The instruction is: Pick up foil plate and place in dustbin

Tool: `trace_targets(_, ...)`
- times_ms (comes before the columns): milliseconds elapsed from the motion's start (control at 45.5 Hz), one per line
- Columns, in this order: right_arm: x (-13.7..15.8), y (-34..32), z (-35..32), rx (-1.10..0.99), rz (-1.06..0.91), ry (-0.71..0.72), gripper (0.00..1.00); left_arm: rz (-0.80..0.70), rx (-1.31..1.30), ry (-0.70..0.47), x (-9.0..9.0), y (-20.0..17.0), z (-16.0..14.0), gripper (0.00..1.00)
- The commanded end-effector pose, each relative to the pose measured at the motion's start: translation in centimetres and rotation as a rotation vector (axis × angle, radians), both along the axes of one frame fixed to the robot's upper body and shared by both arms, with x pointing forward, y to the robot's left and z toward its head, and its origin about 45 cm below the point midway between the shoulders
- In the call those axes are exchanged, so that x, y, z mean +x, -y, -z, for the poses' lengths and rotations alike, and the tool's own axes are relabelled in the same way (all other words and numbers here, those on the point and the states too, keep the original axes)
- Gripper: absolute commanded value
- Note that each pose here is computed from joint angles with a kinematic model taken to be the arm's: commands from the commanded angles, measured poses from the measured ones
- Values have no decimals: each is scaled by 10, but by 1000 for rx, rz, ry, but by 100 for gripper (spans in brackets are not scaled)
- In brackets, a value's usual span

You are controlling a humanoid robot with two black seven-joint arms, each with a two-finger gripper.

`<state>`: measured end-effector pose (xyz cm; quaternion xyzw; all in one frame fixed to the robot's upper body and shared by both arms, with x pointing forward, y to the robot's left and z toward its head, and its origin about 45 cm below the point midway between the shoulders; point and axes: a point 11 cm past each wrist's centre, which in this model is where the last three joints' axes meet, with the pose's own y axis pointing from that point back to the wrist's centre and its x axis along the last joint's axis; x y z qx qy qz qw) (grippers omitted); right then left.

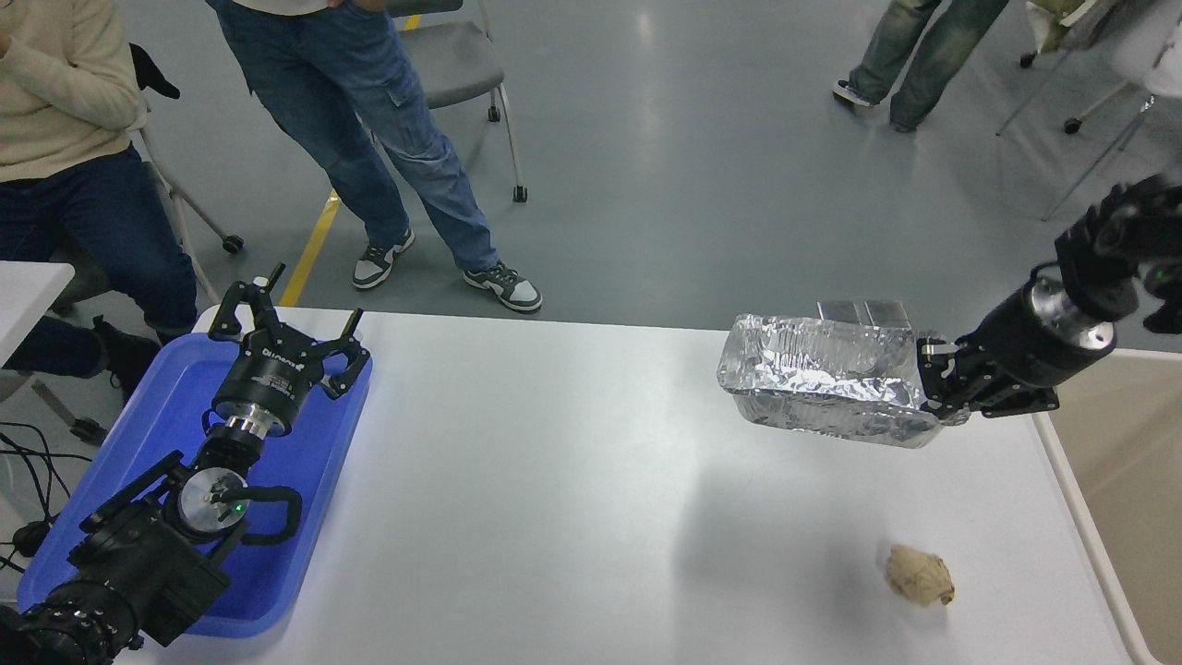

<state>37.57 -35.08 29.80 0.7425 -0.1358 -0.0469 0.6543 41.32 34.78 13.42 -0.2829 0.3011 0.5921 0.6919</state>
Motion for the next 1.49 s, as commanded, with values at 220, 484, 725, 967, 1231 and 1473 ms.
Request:
trace_targets(220,13,-6,-117,-64,-54,215,0,-1,-1,0,0,0,0,100)
trace_targets(484,7,-11,-130,-102,-105,227,0,1,0,0,0,0,0,100)
trace_targets(725,2,6,-128,-116,-66,216,0,0,-1,1,0,0,0,100)
trace_targets(967,-10,43,-123,-134,24,200,0,0,1,-1,0,0,0,100)
trace_targets(1231,-34,112,-117,-186,177,184,0,-1,-1,0,0,0,0,100)
trace_targets(1473,-48,164,-117,-229,298,206,0,1,1,-1,0,0,0,100)
